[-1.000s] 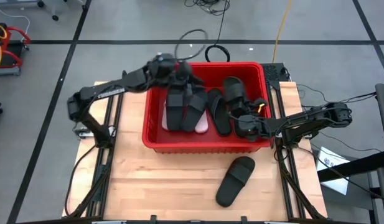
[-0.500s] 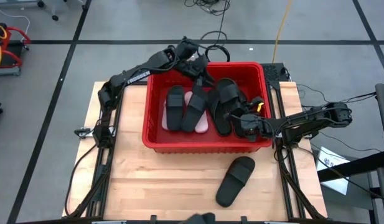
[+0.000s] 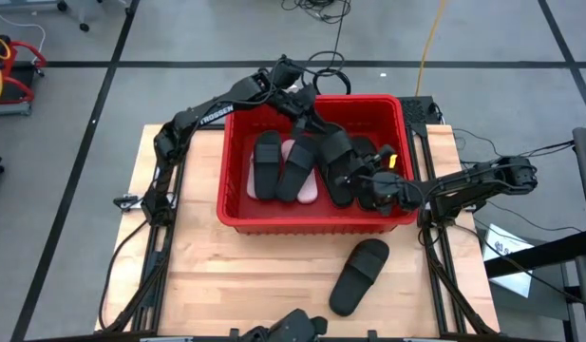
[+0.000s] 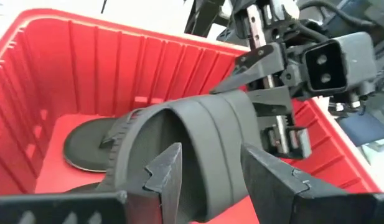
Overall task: Pick and place slides into bin
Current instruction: Put the black slipper into the red bin
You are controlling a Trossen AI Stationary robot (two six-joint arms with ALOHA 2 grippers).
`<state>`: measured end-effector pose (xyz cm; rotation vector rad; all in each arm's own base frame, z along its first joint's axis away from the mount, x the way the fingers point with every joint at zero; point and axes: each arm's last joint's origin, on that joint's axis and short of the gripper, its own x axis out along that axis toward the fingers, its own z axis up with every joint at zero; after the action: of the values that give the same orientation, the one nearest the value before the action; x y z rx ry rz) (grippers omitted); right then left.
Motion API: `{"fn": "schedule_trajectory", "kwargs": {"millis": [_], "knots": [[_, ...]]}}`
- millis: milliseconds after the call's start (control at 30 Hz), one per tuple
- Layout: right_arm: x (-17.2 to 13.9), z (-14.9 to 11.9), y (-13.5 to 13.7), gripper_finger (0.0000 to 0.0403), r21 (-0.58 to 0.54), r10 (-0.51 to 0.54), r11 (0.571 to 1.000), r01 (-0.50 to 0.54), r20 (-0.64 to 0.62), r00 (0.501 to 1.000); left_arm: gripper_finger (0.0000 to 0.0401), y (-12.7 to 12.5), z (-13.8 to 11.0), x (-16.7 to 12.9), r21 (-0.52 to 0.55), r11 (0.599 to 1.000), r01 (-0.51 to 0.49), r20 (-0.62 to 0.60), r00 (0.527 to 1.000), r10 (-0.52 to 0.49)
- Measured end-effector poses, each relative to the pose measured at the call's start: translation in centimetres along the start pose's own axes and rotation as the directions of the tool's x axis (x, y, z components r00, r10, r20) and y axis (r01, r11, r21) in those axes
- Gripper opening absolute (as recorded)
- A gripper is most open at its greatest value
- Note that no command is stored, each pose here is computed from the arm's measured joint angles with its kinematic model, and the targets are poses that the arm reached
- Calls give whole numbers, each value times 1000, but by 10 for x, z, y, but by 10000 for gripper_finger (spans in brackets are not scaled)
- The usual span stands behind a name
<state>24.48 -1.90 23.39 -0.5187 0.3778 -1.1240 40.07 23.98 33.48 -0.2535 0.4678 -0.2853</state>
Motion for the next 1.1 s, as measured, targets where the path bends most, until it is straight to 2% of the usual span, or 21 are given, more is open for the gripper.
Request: {"fn": "schedule_trajectory", "kwargs": {"millis": [200,333,600,800,967,1100], "knots": [[0,6,-4,4,-14,-18,1000,18,31,999,159,-2,-2,1,-35,999,33,-17,999,-34],[0,10,-6,4,-37,-26,999,28,47,999,159,-6,-2,5,-21,999,42,-20,999,-43],[-1,13,-6,4,-32,20,999,-17,101,995,159,-6,-4,14,-41,998,39,-28,999,-40],[-1,14,-7,4,-58,16,998,-10,107,994,159,-10,-4,15,-84,992,98,-20,995,-100],[-1,14,-8,4,-61,8,998,-2,102,995,159,-14,-8,33,-77,992,103,-45,993,-106],[-1,14,-8,4,-56,3,998,3,100,995,158,-18,-7,35,-39,993,108,-42,993,-109]]}}
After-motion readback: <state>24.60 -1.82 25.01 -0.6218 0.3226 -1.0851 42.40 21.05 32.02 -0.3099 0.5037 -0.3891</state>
